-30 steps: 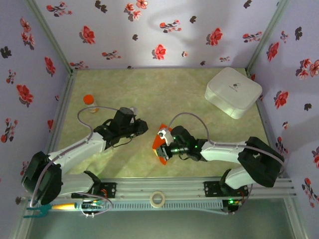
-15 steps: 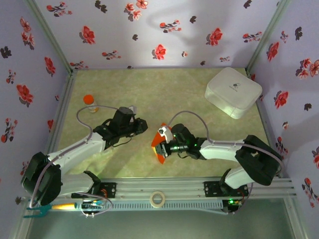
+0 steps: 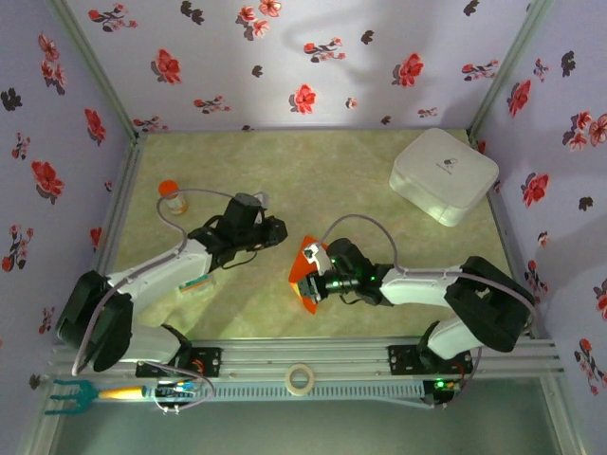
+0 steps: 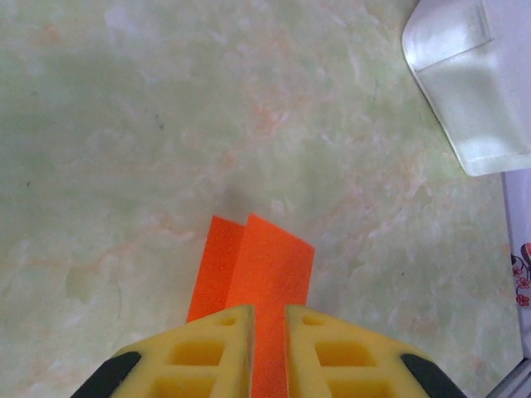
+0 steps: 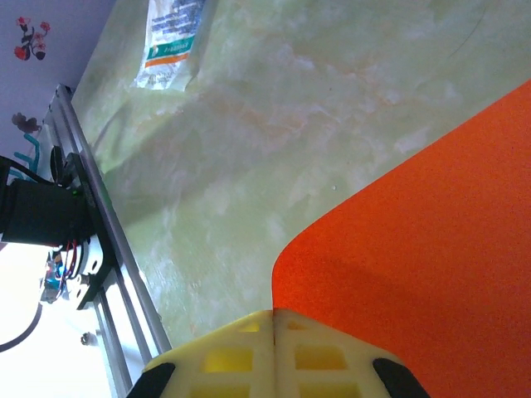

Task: Fold a paper plane with a square sheet of paper (pick it up from the middle)
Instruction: Third fold the triangle at the center of the table.

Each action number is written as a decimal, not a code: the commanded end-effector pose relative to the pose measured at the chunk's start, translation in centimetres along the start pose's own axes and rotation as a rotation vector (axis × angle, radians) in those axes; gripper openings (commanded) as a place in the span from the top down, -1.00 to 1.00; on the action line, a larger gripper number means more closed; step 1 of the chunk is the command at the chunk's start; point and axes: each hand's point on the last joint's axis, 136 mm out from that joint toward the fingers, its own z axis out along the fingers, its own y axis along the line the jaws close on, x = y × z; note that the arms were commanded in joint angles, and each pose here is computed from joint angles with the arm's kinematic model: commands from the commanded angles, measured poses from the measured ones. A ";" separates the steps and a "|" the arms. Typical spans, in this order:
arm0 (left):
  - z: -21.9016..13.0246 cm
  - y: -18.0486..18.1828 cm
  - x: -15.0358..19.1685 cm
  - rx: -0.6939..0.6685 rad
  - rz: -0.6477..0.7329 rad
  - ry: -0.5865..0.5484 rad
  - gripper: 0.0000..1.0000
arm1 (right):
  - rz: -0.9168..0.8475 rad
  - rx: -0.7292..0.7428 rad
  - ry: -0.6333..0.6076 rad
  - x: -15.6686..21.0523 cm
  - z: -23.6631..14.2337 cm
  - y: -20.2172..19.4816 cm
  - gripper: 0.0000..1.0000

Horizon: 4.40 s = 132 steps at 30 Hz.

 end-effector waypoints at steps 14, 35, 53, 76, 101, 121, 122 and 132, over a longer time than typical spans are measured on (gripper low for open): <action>5.4 -2.0 2.0 0.175 -0.032 0.246 0.77 | -0.012 -0.005 -0.033 0.8 -1.0 -0.3 0.99; 11.6 3.6 10.6 0.012 -0.154 0.501 0.84 | -0.016 0.038 -0.020 1.6 -1.4 -1.2 0.99; 11.1 4.6 10.9 -0.017 -0.184 0.446 0.85 | -0.025 0.106 0.012 2.0 -1.8 -2.1 0.98; 10.9 4.7 10.8 -0.031 -0.175 0.449 0.86 | 0.052 0.234 0.018 1.9 -2.5 -5.1 0.98; 11.0 4.7 10.7 -0.033 -0.176 0.449 0.87 | 0.058 0.365 0.044 1.3 -2.5 -7.5 0.97; 11.0 4.7 10.8 -0.035 -0.175 0.453 0.87 | 0.077 0.398 0.047 1.3 -2.8 -7.9 0.96; 11.0 4.7 10.7 -0.036 -0.175 0.451 0.88 | 0.077 0.395 0.048 1.3 -2.8 -7.9 0.96; 11.0 4.5 10.6 -0.035 -0.165 0.452 0.88 | 0.079 0.390 0.060 1.5 -2.6 -7.8 0.96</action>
